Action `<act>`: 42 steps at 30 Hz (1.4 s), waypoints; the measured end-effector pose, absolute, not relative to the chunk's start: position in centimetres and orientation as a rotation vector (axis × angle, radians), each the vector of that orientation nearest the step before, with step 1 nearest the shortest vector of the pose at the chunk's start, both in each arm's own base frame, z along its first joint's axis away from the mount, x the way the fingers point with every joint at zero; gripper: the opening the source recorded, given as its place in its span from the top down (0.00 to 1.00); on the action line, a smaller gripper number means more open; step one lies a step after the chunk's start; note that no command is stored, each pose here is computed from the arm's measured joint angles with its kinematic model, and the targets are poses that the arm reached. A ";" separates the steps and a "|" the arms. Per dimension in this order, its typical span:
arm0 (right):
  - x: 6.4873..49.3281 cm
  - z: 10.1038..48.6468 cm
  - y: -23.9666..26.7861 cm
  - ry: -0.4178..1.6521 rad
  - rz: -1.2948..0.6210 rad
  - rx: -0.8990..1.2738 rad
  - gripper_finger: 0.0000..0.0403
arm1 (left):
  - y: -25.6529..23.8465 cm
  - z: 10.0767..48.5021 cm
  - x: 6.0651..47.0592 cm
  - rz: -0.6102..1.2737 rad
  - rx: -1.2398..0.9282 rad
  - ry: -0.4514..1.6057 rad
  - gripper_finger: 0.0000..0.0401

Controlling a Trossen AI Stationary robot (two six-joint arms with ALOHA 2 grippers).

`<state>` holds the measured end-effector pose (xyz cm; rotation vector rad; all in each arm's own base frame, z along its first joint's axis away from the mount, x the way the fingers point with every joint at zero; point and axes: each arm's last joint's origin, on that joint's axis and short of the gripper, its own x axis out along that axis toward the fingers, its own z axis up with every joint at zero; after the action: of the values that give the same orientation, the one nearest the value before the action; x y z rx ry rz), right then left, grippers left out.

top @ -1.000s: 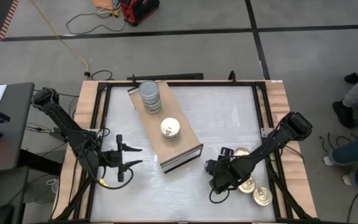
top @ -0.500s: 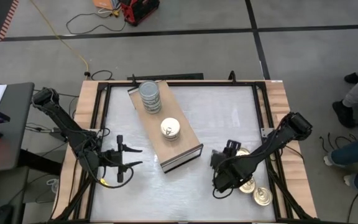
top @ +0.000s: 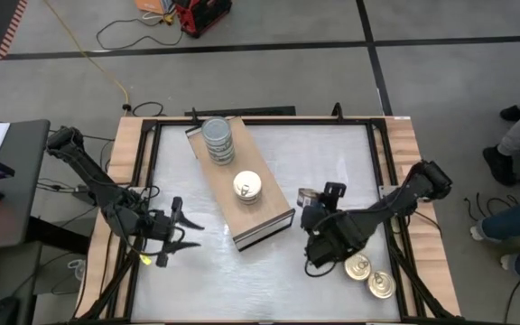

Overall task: Stack canned seafood by type on shelf
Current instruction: Stack the blue tuna can on top of the other blue tuna can on the shelf

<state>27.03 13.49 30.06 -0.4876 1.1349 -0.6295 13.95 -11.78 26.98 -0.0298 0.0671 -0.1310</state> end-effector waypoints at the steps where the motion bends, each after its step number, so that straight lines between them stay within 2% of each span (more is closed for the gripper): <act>1: 27.2 30.2 13.2 1.135 -0.633 -0.490 0.44 | -11.9 27.0 14.0 -0.163 -0.042 0.071 0.55; 10: 29.1 33.3 12.3 0.931 -0.679 -0.715 0.44 | -12.1 26.7 14.1 -0.179 -0.066 0.087 0.55; 19: 34.0 36.6 13.5 0.698 -0.513 -0.929 0.44 | -11.2 28.8 13.7 -0.032 -0.207 -0.034 0.55; 23: 35.3 37.3 13.3 0.643 -0.452 -0.972 0.44 | -11.0 29.0 13.6 -0.023 -0.215 -0.043 0.55; 29: 37.0 36.9 11.0 0.651 -0.428 -0.926 0.44 | -11.0 28.9 13.6 -0.023 -0.212 -0.040 0.55; 36: 39.6 34.8 9.3 0.722 -0.438 -1.039 0.44 | -11.0 28.9 13.6 -0.012 -0.201 -0.042 0.55; 42: 40.2 33.7 9.3 0.759 -0.423 -1.078 0.44 | -10.9 28.7 13.6 0.000 -0.193 -0.026 0.55</act>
<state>40.15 9.32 33.71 -1.0779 0.7592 -0.4230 13.60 -10.94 28.73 -0.1925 -0.0258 -0.0002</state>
